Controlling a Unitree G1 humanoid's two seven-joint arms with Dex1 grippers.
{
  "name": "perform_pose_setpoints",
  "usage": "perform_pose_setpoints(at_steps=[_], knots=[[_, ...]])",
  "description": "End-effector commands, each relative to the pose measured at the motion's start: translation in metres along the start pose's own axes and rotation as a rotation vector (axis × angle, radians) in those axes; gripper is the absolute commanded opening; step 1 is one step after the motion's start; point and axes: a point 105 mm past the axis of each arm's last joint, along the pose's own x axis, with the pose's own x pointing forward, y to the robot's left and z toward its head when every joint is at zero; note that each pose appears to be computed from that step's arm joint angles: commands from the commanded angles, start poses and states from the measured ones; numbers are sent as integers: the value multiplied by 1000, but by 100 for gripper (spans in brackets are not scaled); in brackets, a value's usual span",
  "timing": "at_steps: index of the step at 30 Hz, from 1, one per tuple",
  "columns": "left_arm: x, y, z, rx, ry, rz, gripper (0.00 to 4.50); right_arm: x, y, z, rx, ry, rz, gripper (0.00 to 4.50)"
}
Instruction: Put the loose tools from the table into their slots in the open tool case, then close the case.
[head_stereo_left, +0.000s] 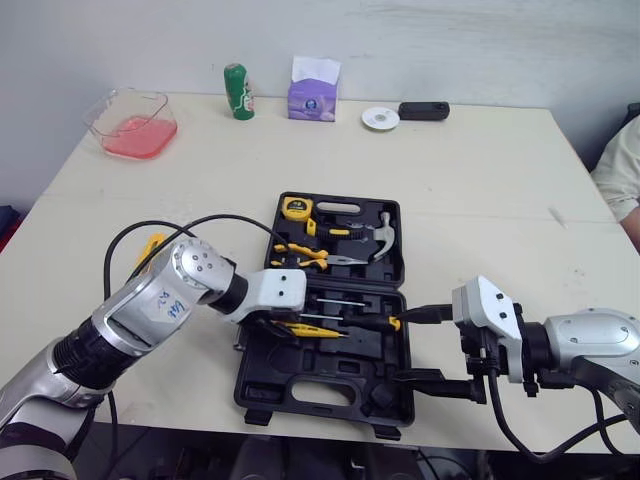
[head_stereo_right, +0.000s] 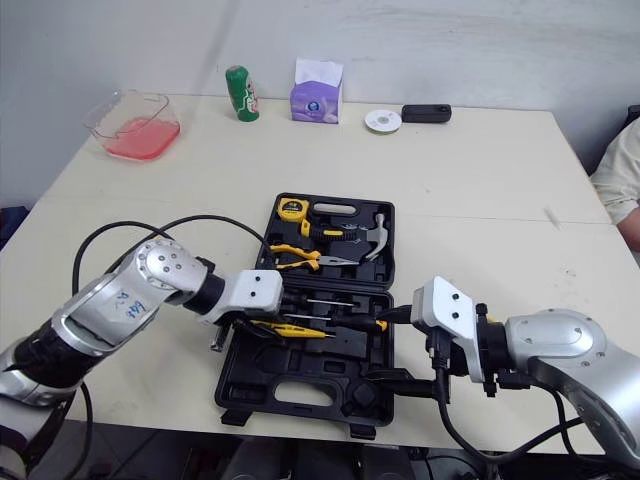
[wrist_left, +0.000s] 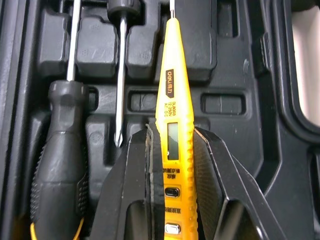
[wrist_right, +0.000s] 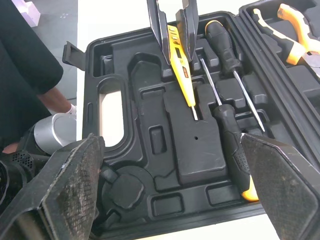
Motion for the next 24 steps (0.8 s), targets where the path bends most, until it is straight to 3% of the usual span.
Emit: perform_pose_setpoints(at_steps=[1, 6, 9, 12, 14, 15, 18, 20, 23, 24], knots=[[-6, 5, -4, 14, 35, 25, 50, -1, 1, 8, -42, -21, -3, 450], [-3, 8, -4, 6, 25, 41, 50, 1, 0, 8, -43, -24, -4, 450], [-5, 10, -1, 4, 10, 52, 193, 1, 0, 8, -42, -25, -4, 450], [-16, 8, 18, -25, -116, 22, 333, 1, 0, 8, -43, -26, -4, 450], [-20, 8, 20, -42, -141, 19, 422, 1, 0, 7, -43, -26, -5, 450], [-23, 10, 17, -54, -146, 41, 446, 0, 0, 7, -41, -28, -5, 450], [-33, 2, 17, -164, -320, -39, 446, 0, 0, 6, -38, -28, -8, 450], [-34, 6, 15, -121, -443, -7, 446, 0, -1, 5, -35, -29, -10, 450], [-23, 19, -4, -169, -512, 99, 362, 1, -2, 4, -36, -31, -13, 450], [-20, 21, -8, -193, -534, 113, 313, 2, -3, 4, -37, -33, -14, 450]])
